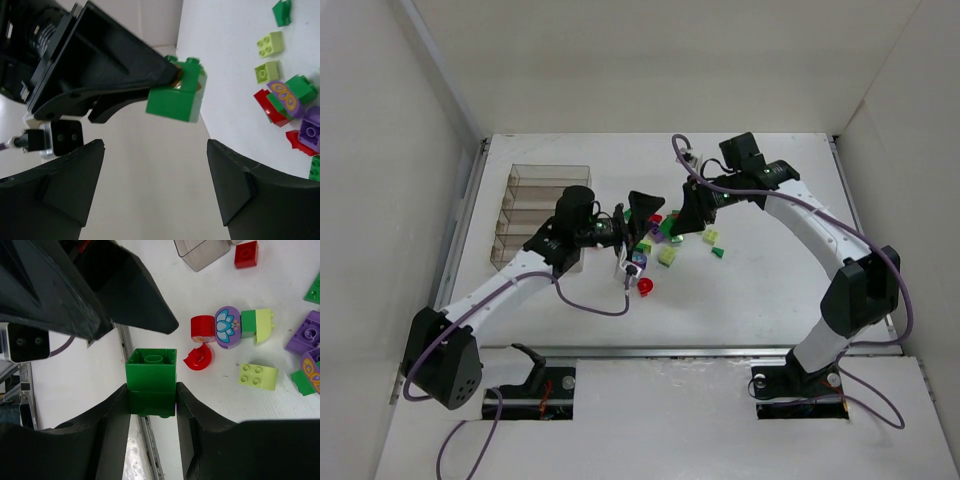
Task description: Sort the legos into containers by color
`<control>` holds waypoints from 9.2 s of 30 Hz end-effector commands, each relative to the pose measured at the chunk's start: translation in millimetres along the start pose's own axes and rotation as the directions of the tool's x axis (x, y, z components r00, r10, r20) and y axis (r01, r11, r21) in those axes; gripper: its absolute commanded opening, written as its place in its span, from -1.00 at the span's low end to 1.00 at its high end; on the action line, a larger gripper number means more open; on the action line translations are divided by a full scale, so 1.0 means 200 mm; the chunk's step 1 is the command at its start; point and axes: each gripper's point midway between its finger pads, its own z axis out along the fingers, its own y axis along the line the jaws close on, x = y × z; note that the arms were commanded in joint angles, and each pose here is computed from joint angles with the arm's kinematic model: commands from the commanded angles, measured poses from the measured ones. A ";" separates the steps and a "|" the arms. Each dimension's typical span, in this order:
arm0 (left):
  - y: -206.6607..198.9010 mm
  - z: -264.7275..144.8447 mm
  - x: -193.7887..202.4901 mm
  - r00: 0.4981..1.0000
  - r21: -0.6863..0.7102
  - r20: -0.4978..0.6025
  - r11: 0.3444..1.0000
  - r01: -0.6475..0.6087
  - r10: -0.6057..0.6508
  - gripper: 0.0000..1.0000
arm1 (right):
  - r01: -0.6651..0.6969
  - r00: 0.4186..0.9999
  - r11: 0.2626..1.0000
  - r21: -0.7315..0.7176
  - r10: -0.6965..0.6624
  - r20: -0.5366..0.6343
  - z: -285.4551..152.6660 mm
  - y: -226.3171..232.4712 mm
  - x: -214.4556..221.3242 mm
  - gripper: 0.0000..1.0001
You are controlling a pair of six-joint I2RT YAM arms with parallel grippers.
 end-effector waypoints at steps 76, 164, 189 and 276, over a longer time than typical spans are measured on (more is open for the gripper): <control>-1.17 -1.03 0.40 -0.411 -0.577 -0.656 0.069 0.814 -0.634 -0.55 | -0.079 0.991 0.947 0.311 0.041 0.125 0.02 -0.39 -0.14 -1.00; -0.85 -0.95 0.19 0.078 -0.435 -0.715 0.529 0.728 -0.695 -1.00 | -0.347 0.888 0.796 0.496 0.108 0.447 -0.25 -0.47 -0.30 1.00; -1.12 -0.96 0.42 -0.062 -0.441 -0.777 0.473 0.763 -0.626 -0.36 | -0.309 0.927 0.793 0.525 0.128 0.353 -0.22 -0.48 -0.13 1.00; 0.81 -0.03 0.30 -0.114 -0.133 0.434 -0.189 0.973 -0.894 0.61 | -0.486 0.538 0.826 0.287 0.024 0.843 -0.55 -0.02 -0.96 -1.00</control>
